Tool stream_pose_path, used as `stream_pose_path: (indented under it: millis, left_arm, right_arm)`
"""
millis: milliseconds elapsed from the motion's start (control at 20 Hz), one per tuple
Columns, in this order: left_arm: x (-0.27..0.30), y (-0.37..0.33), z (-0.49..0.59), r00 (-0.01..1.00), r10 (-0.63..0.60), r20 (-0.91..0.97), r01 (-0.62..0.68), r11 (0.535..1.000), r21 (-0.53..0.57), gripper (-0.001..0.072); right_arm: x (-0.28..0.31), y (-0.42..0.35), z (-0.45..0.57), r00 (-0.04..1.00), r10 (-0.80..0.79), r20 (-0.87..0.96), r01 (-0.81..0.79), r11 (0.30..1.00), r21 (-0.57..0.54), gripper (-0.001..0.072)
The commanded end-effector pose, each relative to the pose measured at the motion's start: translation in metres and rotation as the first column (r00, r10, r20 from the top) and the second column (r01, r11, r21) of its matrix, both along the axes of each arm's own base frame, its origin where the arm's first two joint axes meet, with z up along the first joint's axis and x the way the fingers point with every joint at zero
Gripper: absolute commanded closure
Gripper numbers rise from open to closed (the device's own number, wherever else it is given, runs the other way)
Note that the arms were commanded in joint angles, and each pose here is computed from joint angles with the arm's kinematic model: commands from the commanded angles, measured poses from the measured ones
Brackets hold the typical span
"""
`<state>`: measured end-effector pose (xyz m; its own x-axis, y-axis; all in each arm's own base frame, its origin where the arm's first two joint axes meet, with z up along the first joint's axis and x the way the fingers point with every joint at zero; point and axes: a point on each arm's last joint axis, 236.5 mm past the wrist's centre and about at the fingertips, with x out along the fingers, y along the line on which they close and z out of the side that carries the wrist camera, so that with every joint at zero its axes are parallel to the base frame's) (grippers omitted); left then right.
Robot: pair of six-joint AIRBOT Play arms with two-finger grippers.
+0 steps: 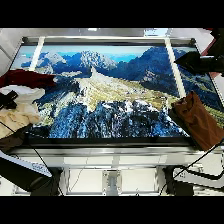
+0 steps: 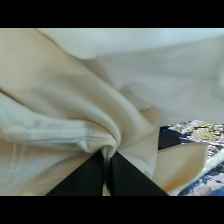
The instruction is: Fold the shirts.
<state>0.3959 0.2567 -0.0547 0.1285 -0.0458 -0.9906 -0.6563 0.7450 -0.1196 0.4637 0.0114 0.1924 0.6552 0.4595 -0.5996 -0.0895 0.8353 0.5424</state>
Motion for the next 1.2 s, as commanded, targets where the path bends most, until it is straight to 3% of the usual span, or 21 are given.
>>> stream_pose_path:
  millis: [0,200,400,550,650,750,950,1000,1050,1100,1150]
  left_arm:
    - [0.014,-0.038,0.016,0.993,-0.087,0.075,0.098,0.984,-0.146,0.0696]
    - [0.071,-0.105,0.119,0.901,-0.15,0.408,0.284,0.914,-0.291,0.0697]
    - [0.092,-0.212,0.243,0.681,-0.269,0.681,0.564,0.786,-0.254,0.0698]
    - [0.075,-0.31,0.28,0.547,-0.399,0.736,0.74,0.641,-0.203,0.0698]
    - [0.054,-0.383,0.273,0.486,-0.503,0.715,0.837,0.503,-0.216,0.0698]
    - [0.037,-0.446,0.254,0.411,-0.6,0.686,0.898,0.396,-0.192,0.0697]
    - [0.014,-0.549,0.201,0.28,-0.754,0.595,0.957,0.269,-0.11,0.0681]
    - [0.013,-0.565,0.19,0.244,-0.78,0.576,0.965,0.253,-0.066,0.0505]
    - [0.018,-0.577,0.183,0.188,-0.805,0.563,0.972,0.236,0.014,0.0146]
    - [0.031,-0.577,0.181,0.156,-0.826,0.542,0.962,0.251,0.105,-0.0001]
    - [0.05,-0.568,0.181,0.149,-0.848,0.508,0.939,0.283,0.196,-0.0002]
  right_arm:
    - [0.0,0.008,0.002,1.0,0.004,-0.004,-0.004,1.0,0.027,0.0229]
    - [0.0,0.017,0.009,1.0,0.019,0.008,-0.02,0.998,0.068,0.023]
    - [-0.007,0.025,0.009,0.998,0.054,-0.013,-0.053,0.994,0.091,0.0229]
    - [-0.017,0.03,0.003,0.995,0.091,-0.05,-0.086,0.992,0.093,0.0229]
    - [-0.02,0.031,0.002,0.993,0.104,-0.06,-0.098,0.991,0.091,0.023]
    - [-0.022,0.031,0.0,0.992,0.11,-0.066,-0.105,0.991,0.085,0.0229]
    - [-0.024,0.031,-0.003,0.99,0.115,-0.077,-0.109,0.991,0.08,0.0229]
    - [-0.027,0.037,-0.007,0.987,0.13,-0.091,-0.123,0.989,0.086,0.0229]
    - [-0.032,0.049,-0.015,0.98,0.165,-0.114,-0.155,0.984,0.091,0.0229]
    - [-0.038,0.064,-0.025,0.967,0.217,-0.132,-0.206,0.974,0.089,0.0228]
    - [-0.046,0.084,-0.039,0.948,0.282,-0.147,-0.274,0.959,0.076,0.0229]
